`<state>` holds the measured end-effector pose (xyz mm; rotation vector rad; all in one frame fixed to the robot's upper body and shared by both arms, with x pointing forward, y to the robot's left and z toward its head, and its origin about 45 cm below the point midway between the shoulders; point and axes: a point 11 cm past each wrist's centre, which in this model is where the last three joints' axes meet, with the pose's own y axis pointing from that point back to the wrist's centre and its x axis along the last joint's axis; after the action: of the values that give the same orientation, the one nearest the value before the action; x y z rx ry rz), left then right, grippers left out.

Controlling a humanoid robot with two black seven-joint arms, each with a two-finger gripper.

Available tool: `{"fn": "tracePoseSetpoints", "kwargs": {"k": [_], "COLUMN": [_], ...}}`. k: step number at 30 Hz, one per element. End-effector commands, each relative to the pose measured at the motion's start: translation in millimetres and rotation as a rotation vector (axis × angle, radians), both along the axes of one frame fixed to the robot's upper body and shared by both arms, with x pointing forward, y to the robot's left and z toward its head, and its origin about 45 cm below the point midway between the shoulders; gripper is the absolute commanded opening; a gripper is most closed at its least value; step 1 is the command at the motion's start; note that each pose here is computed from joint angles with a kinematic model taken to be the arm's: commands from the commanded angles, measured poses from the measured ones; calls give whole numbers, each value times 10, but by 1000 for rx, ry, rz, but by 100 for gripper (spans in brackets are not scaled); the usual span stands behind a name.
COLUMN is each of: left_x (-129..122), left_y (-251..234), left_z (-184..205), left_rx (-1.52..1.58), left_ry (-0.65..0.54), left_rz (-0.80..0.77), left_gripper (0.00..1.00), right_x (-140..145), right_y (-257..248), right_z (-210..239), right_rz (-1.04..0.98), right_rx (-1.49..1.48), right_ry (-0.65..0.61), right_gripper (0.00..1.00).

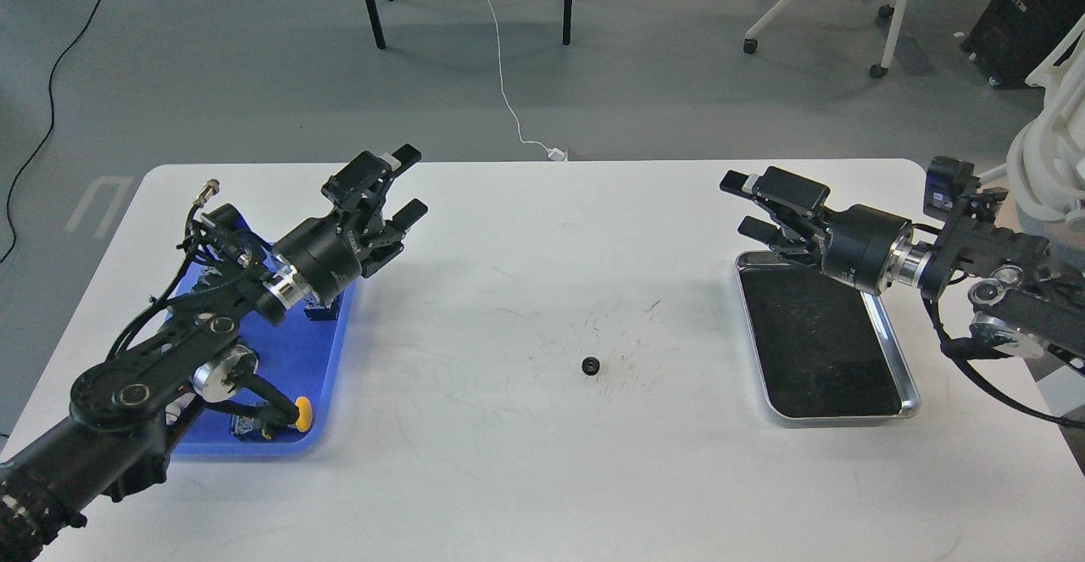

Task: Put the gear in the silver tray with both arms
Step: 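Reach right gripper to the gear on the table and grasp it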

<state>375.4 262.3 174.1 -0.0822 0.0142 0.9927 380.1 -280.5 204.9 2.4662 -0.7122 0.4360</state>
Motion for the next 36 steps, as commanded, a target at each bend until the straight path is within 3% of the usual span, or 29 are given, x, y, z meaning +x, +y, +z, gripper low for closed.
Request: {"fn": "tracePoseSetpoints", "kwargs": {"k": [1,7,15,21,30,34,36], "left_x": [-176,-252,-256,-294,-348,-365,-366], "left_y": [240,471,408,387,377,371,380], "left_z": [-30,-13,29,43,-6,-23,-19], "left_rx": [-101,-256,-270,-274,-276,-275,-272], "left_ry": [13,32,20,18,31,35,34], "left_rz": [85,167,158,147,145,146,145], "left_gripper": [98,98,98,98,98,98,98], "right_x": [25,35,-22,-73,-158,-200,-203], "right_y": [246,772,1453,1713,1706,1697,1697], "right_z": [17,-22,-253,-422,-552,-610,-614], "right_rz": [239,622,912,1001,1030,1033,1033], "right_rx": [-252,-595,-788,-811,-818,-809,-807], "right_ry": [-58,-148,-246,-380,-363,-353,-355], "right_gripper": [99,99,98,91,78,61,59]}}
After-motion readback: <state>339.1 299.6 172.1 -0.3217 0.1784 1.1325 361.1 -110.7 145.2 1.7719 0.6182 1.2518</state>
